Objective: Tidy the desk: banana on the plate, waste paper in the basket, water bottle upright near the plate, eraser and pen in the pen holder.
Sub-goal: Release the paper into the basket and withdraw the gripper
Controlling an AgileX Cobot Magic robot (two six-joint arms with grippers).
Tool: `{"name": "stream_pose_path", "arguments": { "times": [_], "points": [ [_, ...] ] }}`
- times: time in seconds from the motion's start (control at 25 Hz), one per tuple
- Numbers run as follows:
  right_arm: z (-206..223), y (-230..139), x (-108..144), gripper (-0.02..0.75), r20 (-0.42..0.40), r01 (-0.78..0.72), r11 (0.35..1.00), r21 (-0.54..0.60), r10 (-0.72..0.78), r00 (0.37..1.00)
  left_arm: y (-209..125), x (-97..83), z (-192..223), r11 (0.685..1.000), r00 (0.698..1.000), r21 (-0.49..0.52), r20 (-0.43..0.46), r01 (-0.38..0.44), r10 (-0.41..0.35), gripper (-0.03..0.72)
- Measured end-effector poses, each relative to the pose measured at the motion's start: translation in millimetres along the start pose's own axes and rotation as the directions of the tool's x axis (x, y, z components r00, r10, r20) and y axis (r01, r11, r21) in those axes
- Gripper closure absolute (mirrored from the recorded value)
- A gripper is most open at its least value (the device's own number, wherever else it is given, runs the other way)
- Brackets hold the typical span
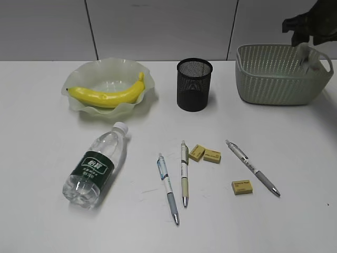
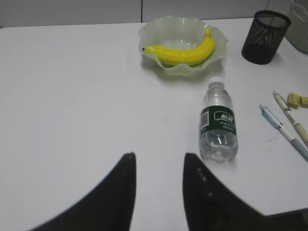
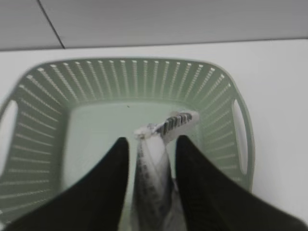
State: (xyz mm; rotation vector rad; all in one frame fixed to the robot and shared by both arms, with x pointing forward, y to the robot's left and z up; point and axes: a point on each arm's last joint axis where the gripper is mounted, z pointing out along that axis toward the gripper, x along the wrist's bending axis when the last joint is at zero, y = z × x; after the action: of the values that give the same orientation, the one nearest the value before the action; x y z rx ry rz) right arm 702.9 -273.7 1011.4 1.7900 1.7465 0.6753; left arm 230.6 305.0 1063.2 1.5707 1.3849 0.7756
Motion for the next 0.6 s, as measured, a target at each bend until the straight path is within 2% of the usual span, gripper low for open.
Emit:
{"name": "stream_pose_path", "arguments": {
  "times": [0.08,0.16,0.32,0.4,0.6],
  "points": [
    [15,2,0,0.188,0.015,0.045,0.996,0.073,-0.046,0.999,0,0.0,0,1.000,1.000,0.000,0.000,0.000,0.000,0.436],
    [13,2,0,0.130,0.009,0.082,0.991,0.101,-0.084,0.996,0,0.0,0,1.000,1.000,0.002,0.000,0.000,0.000,0.407],
    [-41,10,2,0.177,-0.053,0.108,0.993,0.048,-0.105,0.993,4,-0.7,6,0.999,1.000,0.032,-0.003,0.000,0.000,0.289],
    [-90,6,0,0.196,-0.078,0.097,0.995,-0.001,-0.097,0.992,16,-2.2,16,0.998,1.000,0.057,-0.005,-0.006,0.007,0.251],
    [-192,-65,-6,0.210,-0.103,0.112,0.993,-0.035,-0.115,0.988,56,-8.3,76,0.986,0.997,0.148,0.003,-0.074,0.074,0.233]
  ]
}}
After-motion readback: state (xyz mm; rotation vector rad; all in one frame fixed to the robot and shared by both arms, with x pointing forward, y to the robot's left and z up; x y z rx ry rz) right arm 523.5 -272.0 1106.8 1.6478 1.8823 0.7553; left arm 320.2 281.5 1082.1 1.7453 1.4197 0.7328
